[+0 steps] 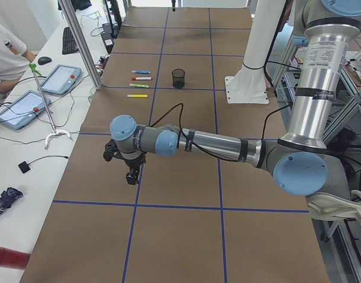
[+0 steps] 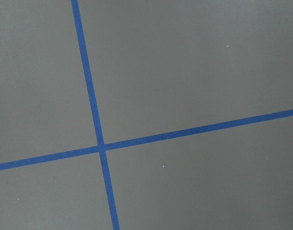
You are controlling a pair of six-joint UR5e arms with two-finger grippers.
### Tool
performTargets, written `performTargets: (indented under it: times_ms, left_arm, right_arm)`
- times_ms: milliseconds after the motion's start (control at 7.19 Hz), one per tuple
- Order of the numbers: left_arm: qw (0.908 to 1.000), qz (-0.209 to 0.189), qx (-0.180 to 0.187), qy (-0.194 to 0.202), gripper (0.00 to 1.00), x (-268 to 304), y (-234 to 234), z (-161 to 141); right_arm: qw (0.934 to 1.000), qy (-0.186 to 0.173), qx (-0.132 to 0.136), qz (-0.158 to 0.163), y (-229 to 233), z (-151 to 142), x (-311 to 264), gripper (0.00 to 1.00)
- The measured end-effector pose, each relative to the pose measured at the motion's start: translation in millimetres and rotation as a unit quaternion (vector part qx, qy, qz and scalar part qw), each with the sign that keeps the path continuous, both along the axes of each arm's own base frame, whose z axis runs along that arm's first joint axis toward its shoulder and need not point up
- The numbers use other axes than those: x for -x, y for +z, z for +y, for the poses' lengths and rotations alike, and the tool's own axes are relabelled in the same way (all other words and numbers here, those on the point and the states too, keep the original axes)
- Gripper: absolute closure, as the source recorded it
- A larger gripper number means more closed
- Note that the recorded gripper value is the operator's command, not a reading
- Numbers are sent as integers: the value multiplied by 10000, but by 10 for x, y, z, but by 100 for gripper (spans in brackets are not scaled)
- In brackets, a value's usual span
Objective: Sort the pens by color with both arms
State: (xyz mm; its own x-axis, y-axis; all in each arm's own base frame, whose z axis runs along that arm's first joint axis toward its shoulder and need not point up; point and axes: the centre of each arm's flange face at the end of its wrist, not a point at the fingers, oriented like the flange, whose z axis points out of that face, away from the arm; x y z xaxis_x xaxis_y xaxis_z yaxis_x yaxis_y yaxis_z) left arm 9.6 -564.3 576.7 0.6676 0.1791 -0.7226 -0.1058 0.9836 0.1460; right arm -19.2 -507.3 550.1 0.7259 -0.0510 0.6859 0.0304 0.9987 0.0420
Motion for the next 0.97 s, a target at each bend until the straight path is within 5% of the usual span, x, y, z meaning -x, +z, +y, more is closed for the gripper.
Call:
performTargets:
  times_ms: [974]
  left_arm:
    - [10000, 17, -52, -59, 0, 41, -76, 51]
  right_arm:
    - [10000, 14, 16, 6, 10, -4, -2, 1]
